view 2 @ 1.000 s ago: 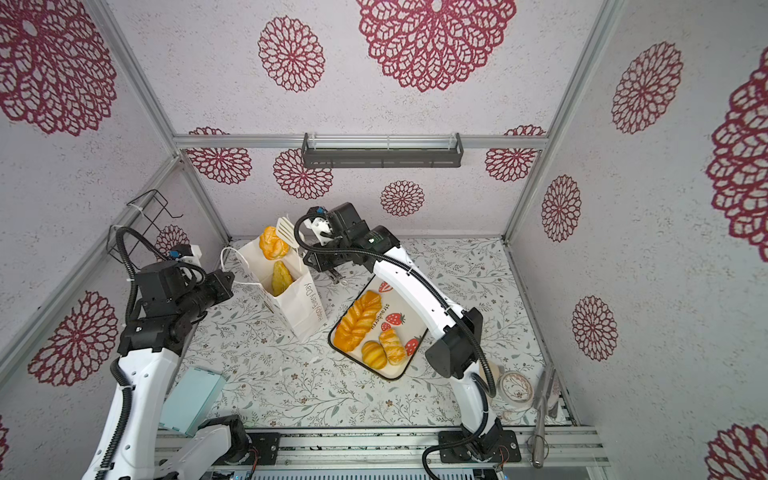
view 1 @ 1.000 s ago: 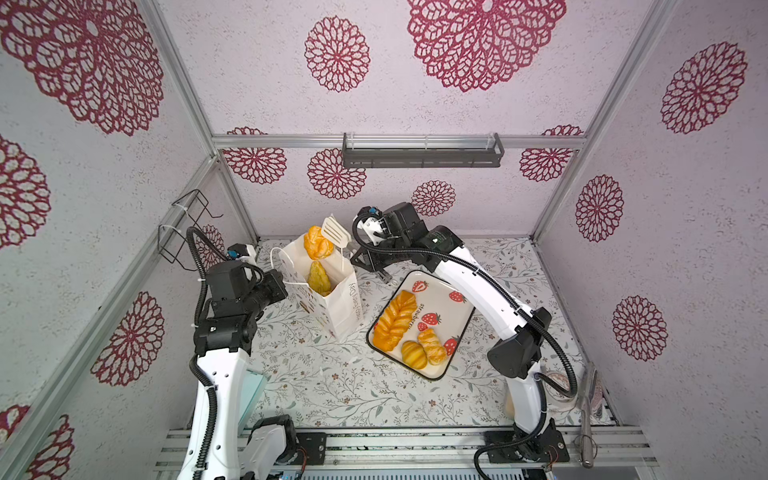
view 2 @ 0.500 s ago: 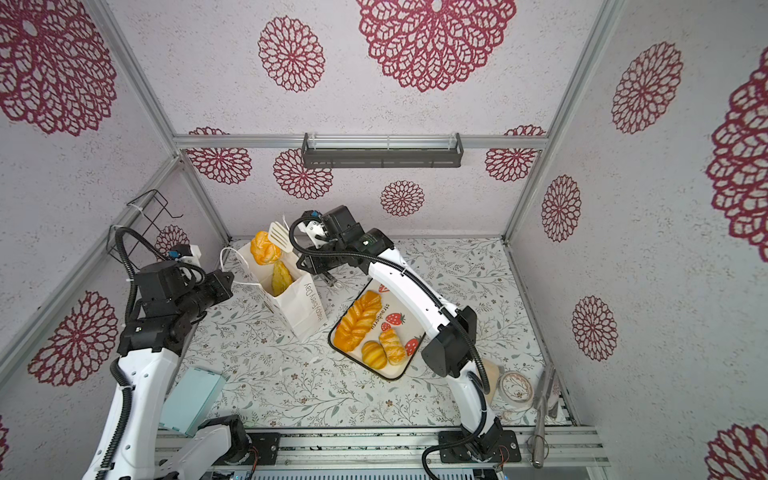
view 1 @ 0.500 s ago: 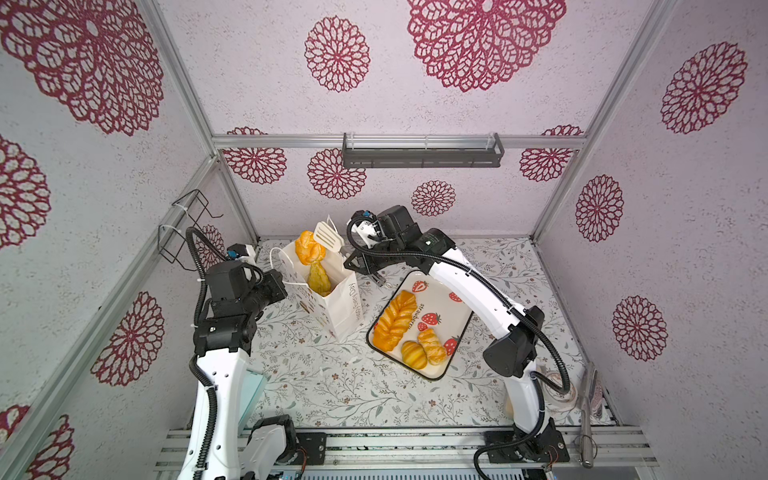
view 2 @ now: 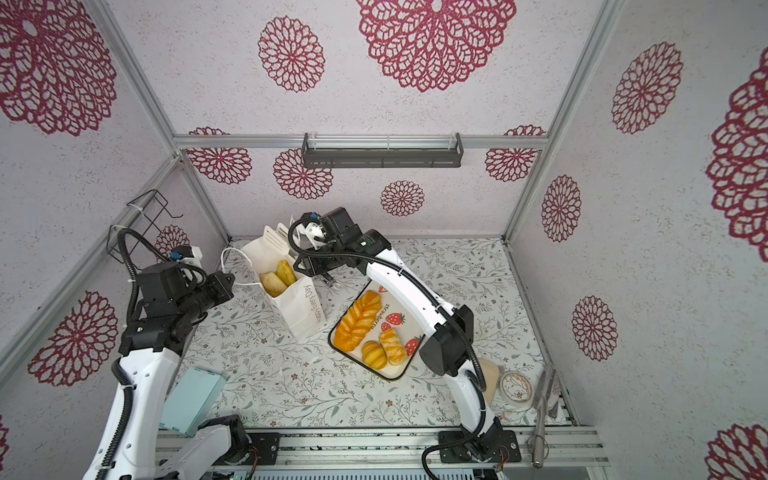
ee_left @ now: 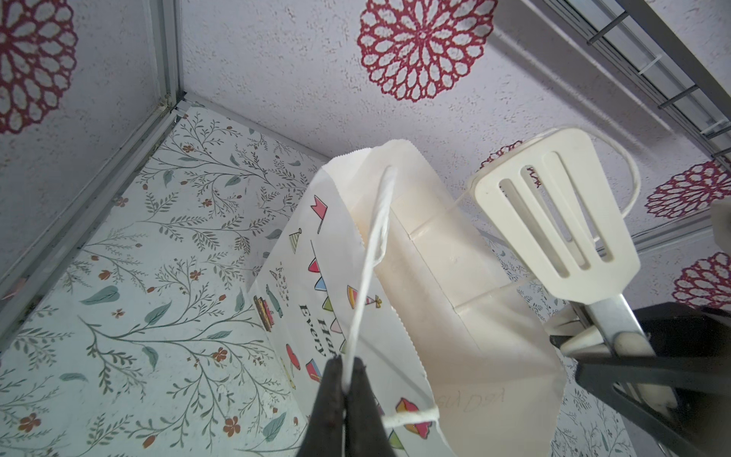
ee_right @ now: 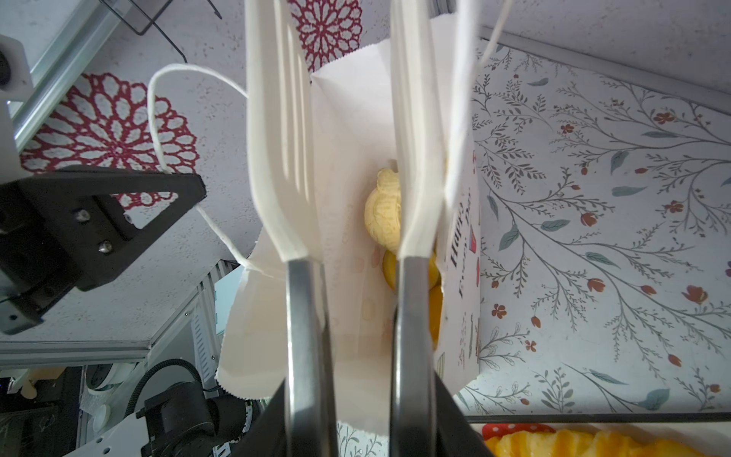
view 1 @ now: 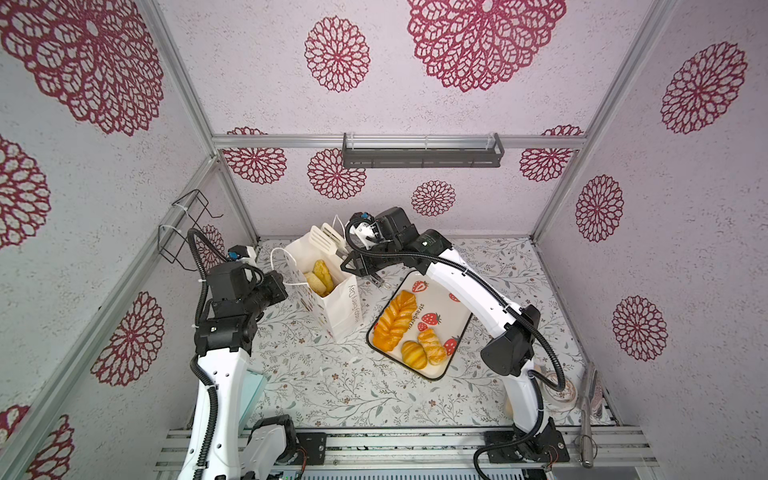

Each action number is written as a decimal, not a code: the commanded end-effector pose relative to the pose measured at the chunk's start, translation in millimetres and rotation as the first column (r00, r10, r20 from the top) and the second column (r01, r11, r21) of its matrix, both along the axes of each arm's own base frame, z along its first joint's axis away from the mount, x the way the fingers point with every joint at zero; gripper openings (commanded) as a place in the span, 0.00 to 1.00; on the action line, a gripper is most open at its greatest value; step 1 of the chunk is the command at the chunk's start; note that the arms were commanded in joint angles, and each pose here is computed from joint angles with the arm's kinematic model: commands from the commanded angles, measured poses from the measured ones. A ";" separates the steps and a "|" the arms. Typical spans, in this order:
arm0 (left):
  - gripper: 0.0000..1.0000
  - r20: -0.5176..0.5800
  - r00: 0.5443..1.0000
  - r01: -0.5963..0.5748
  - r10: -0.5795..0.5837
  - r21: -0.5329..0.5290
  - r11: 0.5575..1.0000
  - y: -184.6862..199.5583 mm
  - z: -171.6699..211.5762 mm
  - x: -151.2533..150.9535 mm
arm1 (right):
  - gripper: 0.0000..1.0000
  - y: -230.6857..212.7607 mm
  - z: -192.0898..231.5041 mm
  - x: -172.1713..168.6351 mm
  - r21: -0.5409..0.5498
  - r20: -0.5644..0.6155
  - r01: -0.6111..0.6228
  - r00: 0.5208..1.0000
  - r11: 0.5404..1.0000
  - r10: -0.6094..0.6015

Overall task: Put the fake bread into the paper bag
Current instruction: 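Open the tongs with the right gripper to drop the knot pastry into the bag, then withdraw the open tongs with the right gripper from the bag over the tray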

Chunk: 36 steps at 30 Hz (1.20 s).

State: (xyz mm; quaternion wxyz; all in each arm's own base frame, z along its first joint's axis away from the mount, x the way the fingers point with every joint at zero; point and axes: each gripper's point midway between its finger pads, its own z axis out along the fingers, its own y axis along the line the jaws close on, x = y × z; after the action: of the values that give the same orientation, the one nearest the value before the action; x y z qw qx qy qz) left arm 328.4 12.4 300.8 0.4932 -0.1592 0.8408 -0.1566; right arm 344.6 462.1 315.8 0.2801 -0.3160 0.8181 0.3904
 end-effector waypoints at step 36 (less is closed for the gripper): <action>0.00 0.007 1.000 0.009 -0.009 -0.022 1.000 -0.4 -0.2 6.0 | 0.38 -125.7 84.9 -53.5 0.032 0.227 0.228 0.946 0.973 -0.229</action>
State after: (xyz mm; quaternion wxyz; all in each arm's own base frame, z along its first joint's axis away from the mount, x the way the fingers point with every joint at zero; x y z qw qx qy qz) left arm 331.1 9.7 296.8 0.4847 -0.1591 0.8435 -0.1681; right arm 287.0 356.3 358.9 0.3558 -0.2882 0.8342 0.3073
